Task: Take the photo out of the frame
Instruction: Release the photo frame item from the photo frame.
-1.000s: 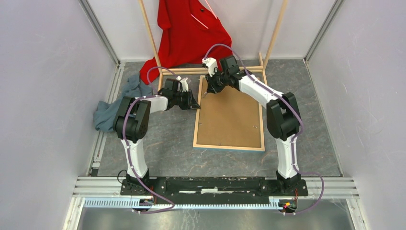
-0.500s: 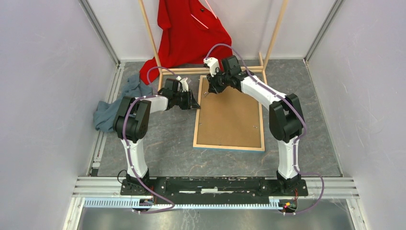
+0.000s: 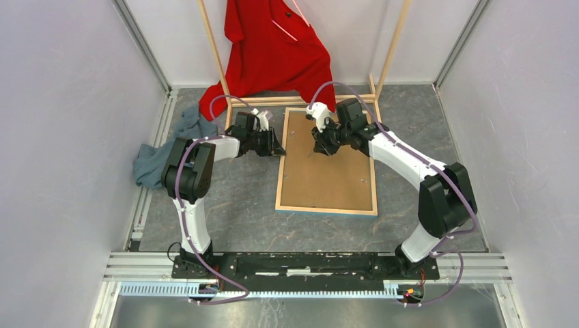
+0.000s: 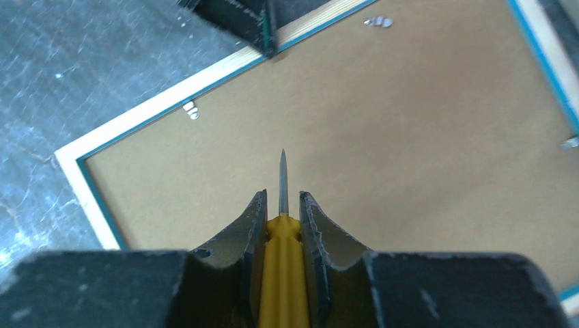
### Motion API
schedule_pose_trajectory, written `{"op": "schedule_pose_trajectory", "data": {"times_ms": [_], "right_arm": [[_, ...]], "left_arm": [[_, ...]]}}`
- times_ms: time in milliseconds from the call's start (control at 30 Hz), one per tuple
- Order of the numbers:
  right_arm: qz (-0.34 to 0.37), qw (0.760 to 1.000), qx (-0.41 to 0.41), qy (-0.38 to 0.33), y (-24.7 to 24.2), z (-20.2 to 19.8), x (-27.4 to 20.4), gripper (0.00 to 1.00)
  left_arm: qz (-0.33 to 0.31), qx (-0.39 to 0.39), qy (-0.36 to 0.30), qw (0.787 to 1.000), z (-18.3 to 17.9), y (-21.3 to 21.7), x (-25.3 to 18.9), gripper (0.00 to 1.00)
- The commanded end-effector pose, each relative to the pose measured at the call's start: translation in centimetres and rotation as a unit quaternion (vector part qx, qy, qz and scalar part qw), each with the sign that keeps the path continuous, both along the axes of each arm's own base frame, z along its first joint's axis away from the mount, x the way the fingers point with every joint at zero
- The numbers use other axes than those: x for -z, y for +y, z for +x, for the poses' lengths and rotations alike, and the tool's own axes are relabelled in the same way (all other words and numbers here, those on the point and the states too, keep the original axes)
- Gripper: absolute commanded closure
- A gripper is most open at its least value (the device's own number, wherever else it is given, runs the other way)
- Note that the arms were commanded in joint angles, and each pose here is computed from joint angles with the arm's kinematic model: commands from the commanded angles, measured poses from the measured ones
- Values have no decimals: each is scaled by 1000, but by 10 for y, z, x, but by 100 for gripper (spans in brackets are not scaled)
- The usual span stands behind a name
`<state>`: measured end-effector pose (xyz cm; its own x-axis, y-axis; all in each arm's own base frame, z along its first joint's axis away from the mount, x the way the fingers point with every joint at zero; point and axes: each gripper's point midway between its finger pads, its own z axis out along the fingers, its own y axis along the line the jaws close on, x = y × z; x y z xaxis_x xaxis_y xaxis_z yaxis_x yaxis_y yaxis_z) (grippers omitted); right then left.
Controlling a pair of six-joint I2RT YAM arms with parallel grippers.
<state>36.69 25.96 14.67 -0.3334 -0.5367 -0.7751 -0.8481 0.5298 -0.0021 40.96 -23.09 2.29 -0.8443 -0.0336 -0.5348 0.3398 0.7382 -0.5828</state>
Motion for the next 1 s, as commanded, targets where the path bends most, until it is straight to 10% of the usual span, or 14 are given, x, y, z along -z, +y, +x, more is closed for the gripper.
{"op": "schedule_pose_trajectory", "data": {"times_ms": [0, 967], "right_arm": [[53, 998, -36, 5, 16, -18, -5, 100], [159, 983, -3, 91, 68, -16, 30, 100]], "left_arm": [[84, -28, 30, 996, -5, 27, 51, 65], [81, -22, 27, 996, -3, 25, 50, 65]]}}
